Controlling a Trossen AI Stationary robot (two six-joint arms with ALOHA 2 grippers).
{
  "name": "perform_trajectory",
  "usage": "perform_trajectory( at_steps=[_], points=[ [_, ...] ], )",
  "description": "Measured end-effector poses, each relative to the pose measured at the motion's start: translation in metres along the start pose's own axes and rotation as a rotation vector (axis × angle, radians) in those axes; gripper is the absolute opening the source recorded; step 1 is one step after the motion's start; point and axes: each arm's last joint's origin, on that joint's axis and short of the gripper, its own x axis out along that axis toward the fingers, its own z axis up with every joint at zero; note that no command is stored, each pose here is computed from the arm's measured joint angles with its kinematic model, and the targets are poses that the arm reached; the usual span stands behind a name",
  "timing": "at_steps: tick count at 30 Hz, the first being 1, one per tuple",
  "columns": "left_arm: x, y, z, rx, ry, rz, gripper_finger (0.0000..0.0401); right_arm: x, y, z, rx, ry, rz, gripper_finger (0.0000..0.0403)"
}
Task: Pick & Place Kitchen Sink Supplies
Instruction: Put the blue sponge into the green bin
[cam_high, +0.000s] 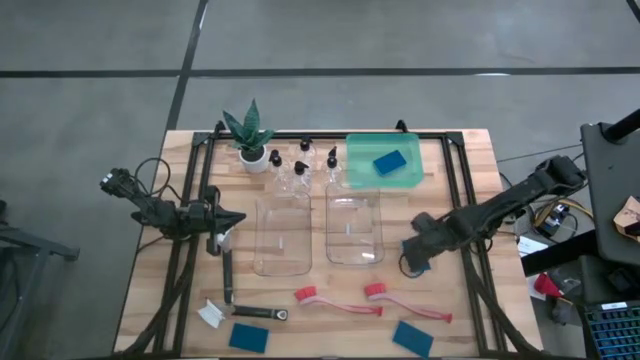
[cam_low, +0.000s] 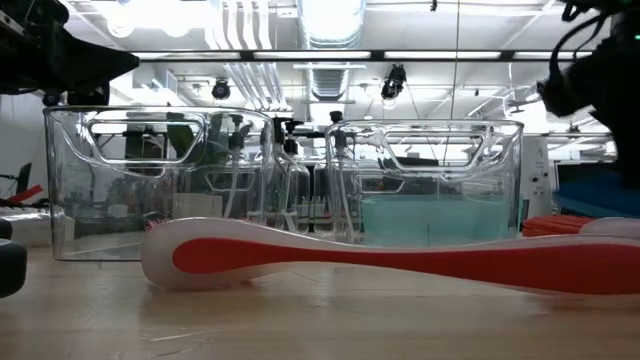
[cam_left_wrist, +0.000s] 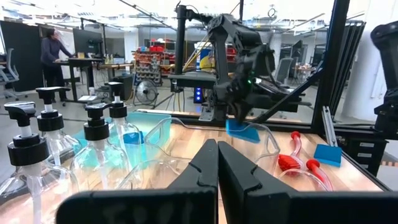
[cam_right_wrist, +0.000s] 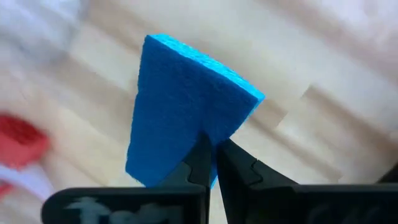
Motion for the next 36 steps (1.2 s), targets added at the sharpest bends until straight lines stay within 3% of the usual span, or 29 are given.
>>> perform_trajectory(
  at_steps=[9,19,36],
  points=[
    [0.0,0.0,0.0,0.002,0.002,0.0,0.0003,-0.027,-0.022,0.028,0.06,-0.339,0.07,0.0012],
    [0.0,0.0,0.0,0.003,0.003,0.0,0.0003,-0.039,-0.026,0.078,0.056,-0.559,0.152,0.0012],
    [0.0,0.0,0.0,0.002,0.003,0.0,0.0003,-0.043,-0.088,0.157,0.27,-0.69,0.075,0.0013]
  ],
)
